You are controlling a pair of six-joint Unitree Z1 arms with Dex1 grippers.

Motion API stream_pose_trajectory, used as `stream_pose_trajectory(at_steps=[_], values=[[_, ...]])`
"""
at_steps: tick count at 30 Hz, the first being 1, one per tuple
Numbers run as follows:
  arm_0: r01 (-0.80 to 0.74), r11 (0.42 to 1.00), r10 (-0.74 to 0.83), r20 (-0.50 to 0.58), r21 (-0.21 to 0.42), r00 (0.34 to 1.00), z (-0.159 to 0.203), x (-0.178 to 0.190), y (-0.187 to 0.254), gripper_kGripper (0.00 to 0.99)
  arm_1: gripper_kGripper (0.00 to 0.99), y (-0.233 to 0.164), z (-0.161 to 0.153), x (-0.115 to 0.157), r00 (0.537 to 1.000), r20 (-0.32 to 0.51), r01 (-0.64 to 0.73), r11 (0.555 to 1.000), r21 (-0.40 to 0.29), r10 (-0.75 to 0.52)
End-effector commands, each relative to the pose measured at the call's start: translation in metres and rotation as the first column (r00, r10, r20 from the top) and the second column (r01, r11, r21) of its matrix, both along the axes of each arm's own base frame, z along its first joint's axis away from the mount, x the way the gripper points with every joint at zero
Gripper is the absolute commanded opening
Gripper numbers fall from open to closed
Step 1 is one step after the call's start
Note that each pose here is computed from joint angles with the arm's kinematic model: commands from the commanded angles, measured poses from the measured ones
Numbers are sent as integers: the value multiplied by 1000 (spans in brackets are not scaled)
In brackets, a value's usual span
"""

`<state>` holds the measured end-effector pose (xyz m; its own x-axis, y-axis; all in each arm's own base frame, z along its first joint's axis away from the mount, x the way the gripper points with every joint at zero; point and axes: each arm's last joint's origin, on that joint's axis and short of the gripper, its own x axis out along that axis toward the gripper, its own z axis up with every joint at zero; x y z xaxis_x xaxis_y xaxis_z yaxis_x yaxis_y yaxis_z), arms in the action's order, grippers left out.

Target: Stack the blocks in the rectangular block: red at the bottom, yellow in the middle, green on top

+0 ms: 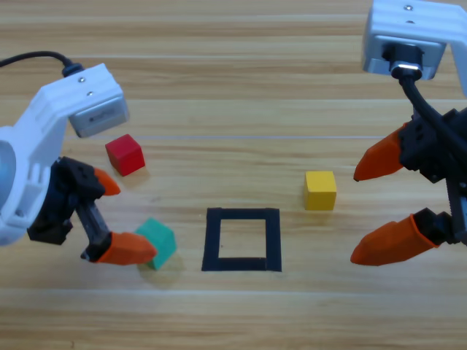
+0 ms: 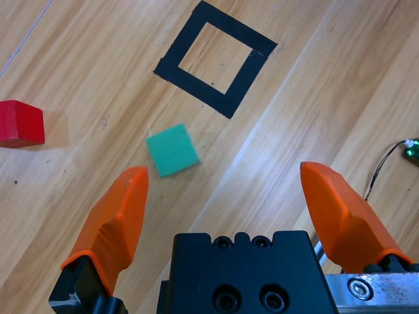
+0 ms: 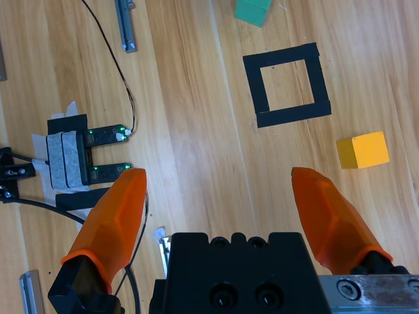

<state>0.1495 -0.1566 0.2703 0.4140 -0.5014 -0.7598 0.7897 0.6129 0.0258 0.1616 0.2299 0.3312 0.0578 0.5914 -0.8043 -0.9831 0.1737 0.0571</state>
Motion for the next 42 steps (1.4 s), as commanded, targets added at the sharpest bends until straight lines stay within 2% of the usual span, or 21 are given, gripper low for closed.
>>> stream_pose_trajectory(at_steps=[1, 6, 10, 13, 17, 21, 23, 25, 27, 28, 29, 32, 34, 38, 42], values=[[12, 1000, -12, 9, 5, 1000, -3, -7, 1, 990, 973, 9, -3, -3, 1000, -7, -28, 999, 19, 28], [13, 1000, -13, 10, 4, 1000, -3, -7, 2, 990, 973, 8, -6, -3, 1000, -25, 3, 1000, 9, -3], [14, 1000, -14, 11, 5, 1000, -3, -7, 2, 990, 971, 2, -8, 8, 982, 13, 188, 982, -17, -187], [14, 1000, -14, 10, 6, 1000, -4, -7, 2, 990, 971, 3, -11, 17, 941, 43, 337, 941, -17, -336], [-45, 999, 45, 3, 16, 999, -6, -2, -1, 990, 969, 13, -23, 31, 873, 40, 487, 873, -26, -486], [-280, 960, 280, -20, -18, 960, -8, 14, -7, 989, 971, 19, -37, 42, 775, 35, 632, 774, -30, -631], [-407, 913, 406, -29, -41, 913, -8, 25, -14, 959, 971, 21, -47, 46, 759, 57, 650, 760, -15, -648], [-567, 822, 566, -42, -48, 824, -6, 37, -18, 957, 971, 25, -55, 50, 737, 67, 675, 738, -15, -673], [-689, 721, 686, -69, -75, 725, 1, 48, -22, 948, 973, 33, -68, 58, 696, 20, 718, 694, -55, -718], [-738, 671, 733, -87, -75, 675, 3, 53, -23, 948, 973, 37, -72, 60, 689, 21, 724, 686, -69, -725], [-768, 636, 761, -104, -76, 640, 7, 61, -26, 948, 973, 38, -75, 67, 662, 15, 748, 659, -77, -749], [-853, 518, 837, -166, -62, 521, 14, 90, -36, 948, 973, 36, -91, 96, 541, -64, 829, 545, -125, -838], [-896, 444, 876, -199, -24, 440, 15, 108, -43, 946, 973, 43, -102, 110, 493, -84, 849, 500, -171, -866], [-944, 328, 913, -271, 45, 305, 15, 138, -52, 948, 974, 63, -118, 132, 380, -60, 892, 383, -240, -923], [-959, 241, 921, -348, 147, 178, 3, 168, -51, 948, 976, 71, -130, 146, 314, -42, 911, 313, -268, -949]])
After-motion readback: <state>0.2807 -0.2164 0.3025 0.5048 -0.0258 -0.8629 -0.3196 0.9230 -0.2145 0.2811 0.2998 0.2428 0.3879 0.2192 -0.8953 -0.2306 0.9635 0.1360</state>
